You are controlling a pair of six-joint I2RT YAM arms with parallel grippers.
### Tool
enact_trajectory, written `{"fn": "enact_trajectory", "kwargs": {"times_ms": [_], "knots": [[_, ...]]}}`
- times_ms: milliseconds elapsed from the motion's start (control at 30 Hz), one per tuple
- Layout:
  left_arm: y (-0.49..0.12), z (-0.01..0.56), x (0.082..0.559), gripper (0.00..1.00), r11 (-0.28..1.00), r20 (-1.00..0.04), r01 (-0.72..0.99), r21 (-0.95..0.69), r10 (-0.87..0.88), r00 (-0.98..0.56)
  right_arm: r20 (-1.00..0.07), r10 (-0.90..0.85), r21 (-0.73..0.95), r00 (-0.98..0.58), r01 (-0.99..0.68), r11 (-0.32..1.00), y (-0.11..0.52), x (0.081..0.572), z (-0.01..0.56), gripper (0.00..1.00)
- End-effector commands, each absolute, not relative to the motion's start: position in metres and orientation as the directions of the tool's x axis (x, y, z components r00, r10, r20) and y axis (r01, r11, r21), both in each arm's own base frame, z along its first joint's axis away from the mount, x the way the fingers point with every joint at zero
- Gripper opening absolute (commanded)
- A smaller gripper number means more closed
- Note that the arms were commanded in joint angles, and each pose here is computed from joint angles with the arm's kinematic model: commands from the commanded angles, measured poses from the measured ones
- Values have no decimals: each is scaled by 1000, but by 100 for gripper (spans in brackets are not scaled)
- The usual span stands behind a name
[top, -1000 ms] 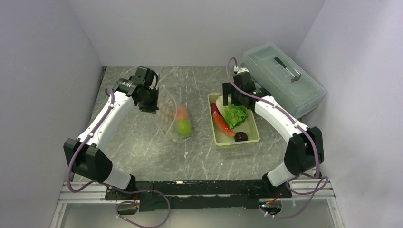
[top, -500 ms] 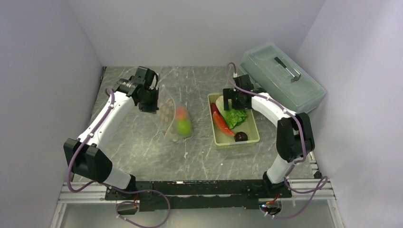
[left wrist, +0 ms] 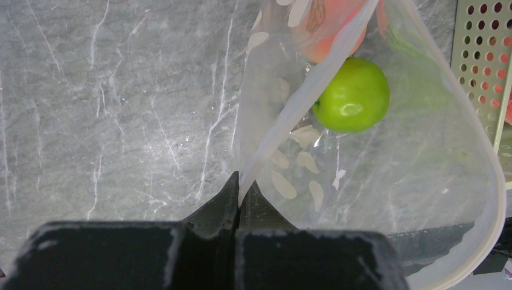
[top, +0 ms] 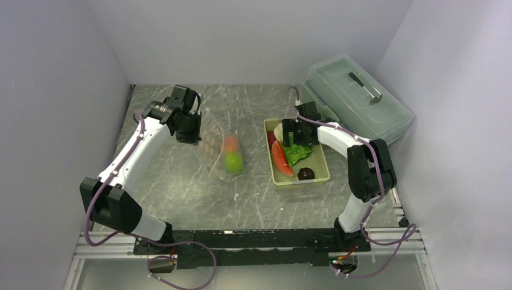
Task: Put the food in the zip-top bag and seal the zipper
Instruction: Pick up the fake vegetable from the bin.
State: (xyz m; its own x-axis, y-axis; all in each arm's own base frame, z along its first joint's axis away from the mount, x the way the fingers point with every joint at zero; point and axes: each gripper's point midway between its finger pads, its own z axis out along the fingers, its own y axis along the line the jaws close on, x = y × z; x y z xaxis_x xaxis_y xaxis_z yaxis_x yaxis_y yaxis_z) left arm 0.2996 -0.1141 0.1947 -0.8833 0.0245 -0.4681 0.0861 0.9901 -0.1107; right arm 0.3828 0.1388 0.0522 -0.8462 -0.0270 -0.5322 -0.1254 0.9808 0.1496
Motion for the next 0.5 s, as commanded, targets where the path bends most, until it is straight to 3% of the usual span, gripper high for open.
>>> {"fn": "enact_trajectory", "kwargs": {"times_ms": [0, 100, 333, 467], "knots": [[-112, 204, 303, 0, 989, -511, 100, -109, 31, -859, -470, -33, 89, -882, -85, 992, 127, 369, 24, 100], [-112, 205, 303, 0, 989, -513, 100, -110, 29, -858, -447, -42, 13, -894, -53, 999, 119, 364, 13, 97], [-112, 203, 302, 0, 989, -510, 103, -110, 33, -860, -414, -69, -96, -907, -32, 995, 111, 356, 0, 77], [-113, 203, 303, 0, 988, -510, 105, -111, 34, -859, -380, -74, -109, -922, -35, 993, 111, 352, -10, 51]]}}
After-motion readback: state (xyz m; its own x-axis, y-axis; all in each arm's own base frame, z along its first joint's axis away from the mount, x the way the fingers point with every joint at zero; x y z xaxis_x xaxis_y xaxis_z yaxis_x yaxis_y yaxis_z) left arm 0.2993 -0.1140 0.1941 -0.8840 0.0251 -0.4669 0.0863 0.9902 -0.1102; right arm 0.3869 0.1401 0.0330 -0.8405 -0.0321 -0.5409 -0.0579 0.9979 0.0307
